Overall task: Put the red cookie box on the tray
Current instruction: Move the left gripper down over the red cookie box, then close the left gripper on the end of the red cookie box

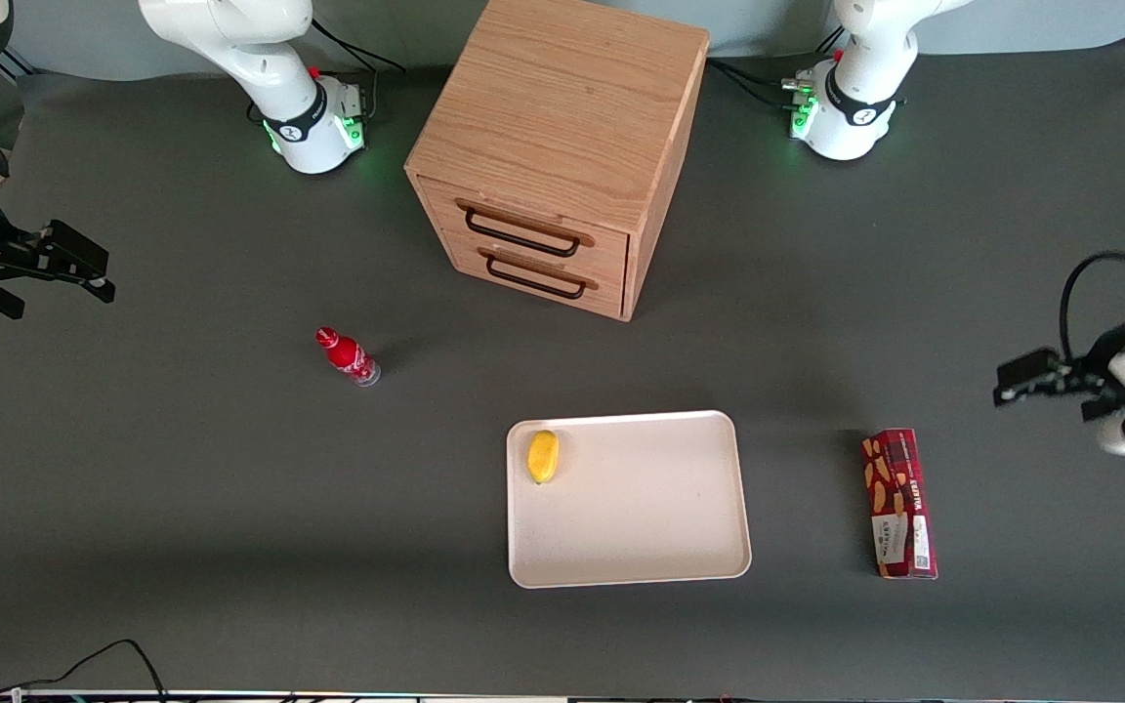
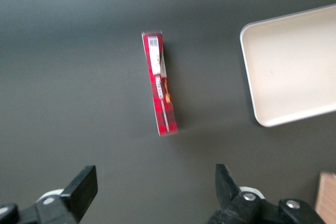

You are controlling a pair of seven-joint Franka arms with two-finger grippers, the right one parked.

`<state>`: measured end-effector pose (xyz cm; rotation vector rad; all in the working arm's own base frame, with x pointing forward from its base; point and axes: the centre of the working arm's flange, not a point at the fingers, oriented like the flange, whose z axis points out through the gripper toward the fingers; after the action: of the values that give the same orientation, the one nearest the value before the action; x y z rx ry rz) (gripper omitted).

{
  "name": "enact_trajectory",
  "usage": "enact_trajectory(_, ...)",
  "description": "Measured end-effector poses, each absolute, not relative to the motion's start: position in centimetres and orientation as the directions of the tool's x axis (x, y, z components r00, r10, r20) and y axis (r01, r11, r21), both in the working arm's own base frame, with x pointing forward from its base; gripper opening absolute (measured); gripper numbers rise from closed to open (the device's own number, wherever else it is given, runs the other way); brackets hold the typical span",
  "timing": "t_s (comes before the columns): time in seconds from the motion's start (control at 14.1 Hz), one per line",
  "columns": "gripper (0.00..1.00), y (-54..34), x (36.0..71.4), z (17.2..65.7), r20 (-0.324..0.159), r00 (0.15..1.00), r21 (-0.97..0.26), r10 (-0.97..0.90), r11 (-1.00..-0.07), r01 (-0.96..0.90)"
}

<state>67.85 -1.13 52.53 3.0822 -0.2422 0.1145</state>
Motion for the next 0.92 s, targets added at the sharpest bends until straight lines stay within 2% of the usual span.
enact_trajectory(0.21,1.00,-2.0,71.8,45.6,0.111,0.986,0.014,-0.125,-0.992,-0.127)
enact_trajectory(0.49,1.00,-3.5,74.5,37.0,0.138,0.984,0.001,-0.114,-0.993,-0.115)
enact_trajectory(0.92,1.00,-2.4,75.5,26.8,0.108,0.986,-0.009,-0.125,-0.992,-0.125)
